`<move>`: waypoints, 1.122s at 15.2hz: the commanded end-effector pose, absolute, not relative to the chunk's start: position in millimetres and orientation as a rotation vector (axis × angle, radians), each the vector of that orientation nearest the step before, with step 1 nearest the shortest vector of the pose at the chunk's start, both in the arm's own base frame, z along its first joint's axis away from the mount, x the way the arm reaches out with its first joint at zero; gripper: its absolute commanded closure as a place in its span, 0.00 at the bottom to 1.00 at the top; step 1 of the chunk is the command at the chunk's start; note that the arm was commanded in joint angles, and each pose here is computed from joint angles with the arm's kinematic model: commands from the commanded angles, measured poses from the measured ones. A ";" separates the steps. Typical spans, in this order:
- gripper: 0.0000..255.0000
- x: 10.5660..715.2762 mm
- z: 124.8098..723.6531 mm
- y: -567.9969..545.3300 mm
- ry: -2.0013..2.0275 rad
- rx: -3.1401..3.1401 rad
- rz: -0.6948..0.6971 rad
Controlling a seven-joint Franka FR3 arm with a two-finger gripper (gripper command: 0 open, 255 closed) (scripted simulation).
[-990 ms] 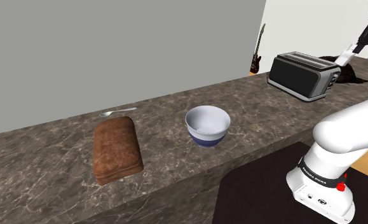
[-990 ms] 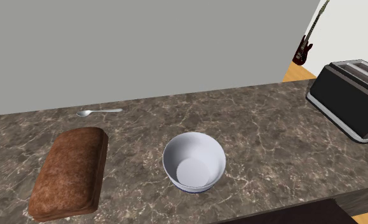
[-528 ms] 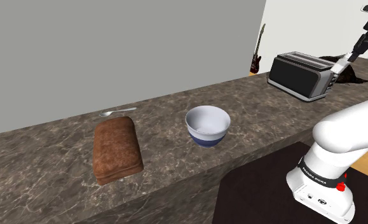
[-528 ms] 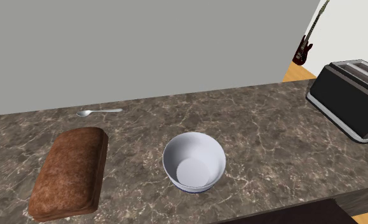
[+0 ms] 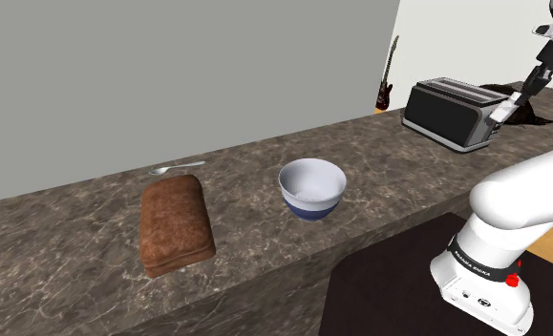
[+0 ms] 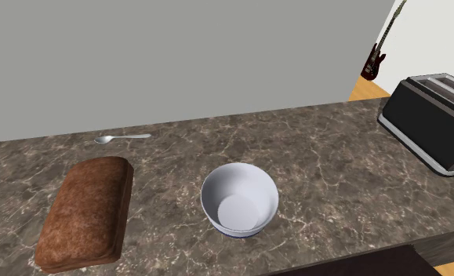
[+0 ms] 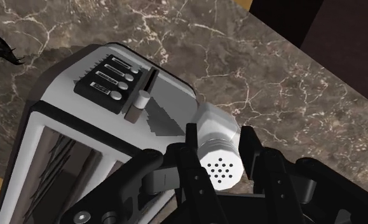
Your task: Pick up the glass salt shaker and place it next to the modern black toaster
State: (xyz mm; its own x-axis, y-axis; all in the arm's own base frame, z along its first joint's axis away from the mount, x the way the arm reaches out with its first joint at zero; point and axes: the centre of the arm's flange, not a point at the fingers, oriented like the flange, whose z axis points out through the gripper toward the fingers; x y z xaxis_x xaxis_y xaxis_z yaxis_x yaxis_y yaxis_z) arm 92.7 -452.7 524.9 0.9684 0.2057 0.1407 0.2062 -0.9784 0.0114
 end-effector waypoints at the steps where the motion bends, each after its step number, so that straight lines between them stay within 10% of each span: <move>1: 1.00 92.1 513.6 -452.5 -0.326 -3.114 -0.222; 17: 1.00 92.1 429.2 -452.5 -0.326 -3.114 -0.222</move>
